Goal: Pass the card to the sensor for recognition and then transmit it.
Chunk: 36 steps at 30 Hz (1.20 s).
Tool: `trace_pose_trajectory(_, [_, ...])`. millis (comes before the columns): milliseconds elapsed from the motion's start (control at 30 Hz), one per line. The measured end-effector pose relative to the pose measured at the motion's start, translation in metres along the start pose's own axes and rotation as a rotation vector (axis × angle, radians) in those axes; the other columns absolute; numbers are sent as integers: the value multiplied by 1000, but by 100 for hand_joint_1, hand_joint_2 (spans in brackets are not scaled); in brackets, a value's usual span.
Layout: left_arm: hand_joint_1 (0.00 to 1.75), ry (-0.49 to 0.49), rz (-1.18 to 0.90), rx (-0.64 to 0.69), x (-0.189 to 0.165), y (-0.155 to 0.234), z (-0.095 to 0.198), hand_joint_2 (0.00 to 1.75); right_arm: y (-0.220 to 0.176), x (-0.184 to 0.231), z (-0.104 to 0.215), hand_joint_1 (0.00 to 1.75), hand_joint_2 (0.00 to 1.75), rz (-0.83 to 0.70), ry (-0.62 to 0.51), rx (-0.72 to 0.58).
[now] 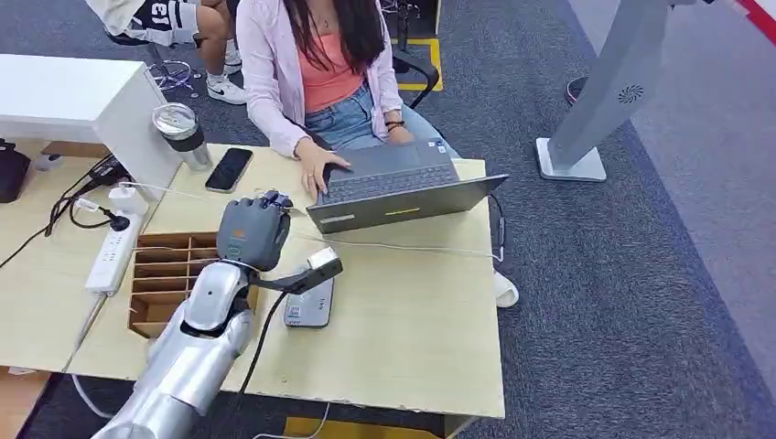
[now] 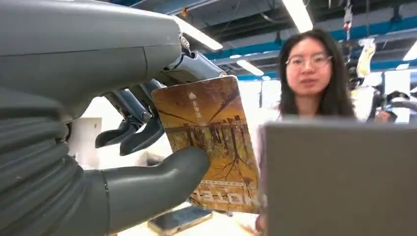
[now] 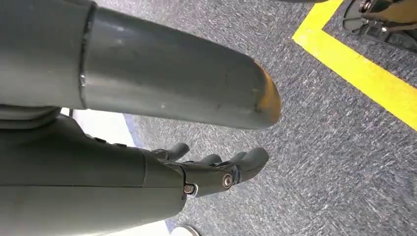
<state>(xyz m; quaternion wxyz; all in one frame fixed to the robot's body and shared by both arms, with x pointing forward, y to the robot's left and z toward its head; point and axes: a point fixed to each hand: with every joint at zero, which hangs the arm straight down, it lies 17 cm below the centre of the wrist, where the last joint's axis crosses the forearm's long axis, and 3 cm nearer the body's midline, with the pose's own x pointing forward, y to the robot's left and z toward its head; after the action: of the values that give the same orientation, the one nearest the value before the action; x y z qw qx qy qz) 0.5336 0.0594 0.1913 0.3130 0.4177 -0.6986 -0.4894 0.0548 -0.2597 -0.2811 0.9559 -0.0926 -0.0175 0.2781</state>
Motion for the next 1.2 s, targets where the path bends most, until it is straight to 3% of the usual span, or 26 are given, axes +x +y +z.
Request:
trace_pose_trajectory(233, [175,23,3,-25,-1,-19,19,175,-1,-1,0,0,0,-14,5,-2])
trace_pose_trajectory(667, [175,90,-70,85,-3,1,35,175,-2,-4,-1,0,0,-31,23,-8])
trace_pose_trajectory(1200, [175,82,-45,-89,2,-43,51,175,-2,-5,-1,0,0,-31,22,-4])
